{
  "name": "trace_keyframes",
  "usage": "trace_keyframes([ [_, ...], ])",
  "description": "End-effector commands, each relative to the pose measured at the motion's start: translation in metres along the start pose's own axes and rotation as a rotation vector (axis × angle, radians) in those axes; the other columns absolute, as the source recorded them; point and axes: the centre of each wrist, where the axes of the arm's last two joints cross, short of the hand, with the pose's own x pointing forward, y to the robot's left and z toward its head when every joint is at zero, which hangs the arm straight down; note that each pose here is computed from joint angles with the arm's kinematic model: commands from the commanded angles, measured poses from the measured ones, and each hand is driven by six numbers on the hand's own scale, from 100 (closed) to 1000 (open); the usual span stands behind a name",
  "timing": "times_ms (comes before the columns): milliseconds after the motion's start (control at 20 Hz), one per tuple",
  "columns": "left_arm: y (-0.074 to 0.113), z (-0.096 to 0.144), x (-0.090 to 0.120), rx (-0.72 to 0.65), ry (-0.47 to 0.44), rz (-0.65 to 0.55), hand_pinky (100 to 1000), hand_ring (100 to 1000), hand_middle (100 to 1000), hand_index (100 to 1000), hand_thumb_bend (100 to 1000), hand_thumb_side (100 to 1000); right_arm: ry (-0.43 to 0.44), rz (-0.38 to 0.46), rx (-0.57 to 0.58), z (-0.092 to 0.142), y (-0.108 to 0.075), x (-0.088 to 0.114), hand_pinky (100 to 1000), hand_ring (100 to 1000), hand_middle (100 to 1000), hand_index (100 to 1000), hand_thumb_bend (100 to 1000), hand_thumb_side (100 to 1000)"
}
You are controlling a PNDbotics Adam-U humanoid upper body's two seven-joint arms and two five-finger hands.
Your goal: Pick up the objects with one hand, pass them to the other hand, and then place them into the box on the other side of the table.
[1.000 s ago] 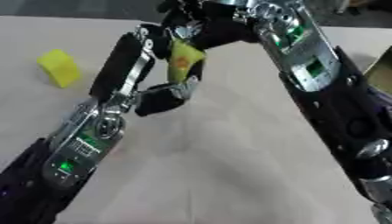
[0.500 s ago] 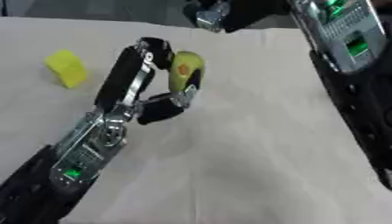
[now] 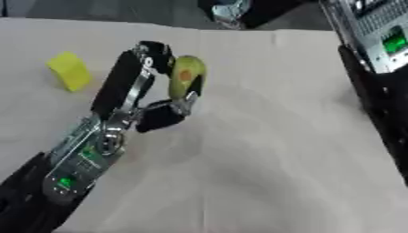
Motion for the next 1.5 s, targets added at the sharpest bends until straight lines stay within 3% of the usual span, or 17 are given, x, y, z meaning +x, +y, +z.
trace_keyframes([
  [50,0.009,-0.003,0.004,0.014,-0.036,-0.024,504,462,361,326,100,296,-0.014,0.009,0.09,0.0,-0.003,0.002,796,868,784,913,182,100],
  [250,0.011,-0.003,0.004,0.016,-0.033,-0.022,503,461,360,326,100,292,-0.026,-0.005,0.212,-0.004,-0.001,-0.005,787,848,770,918,264,100],
  [500,0.014,-0.004,0.006,0.02,-0.042,-0.031,504,461,361,327,100,288,-0.029,0.017,0.268,-0.012,0.006,-0.011,784,834,754,912,302,100],
  [1500,0.022,-0.006,0.011,0.026,-0.085,-0.081,507,464,362,329,100,279,0.026,0.027,0.311,-0.022,0.015,-0.025,778,834,761,925,274,100],
])
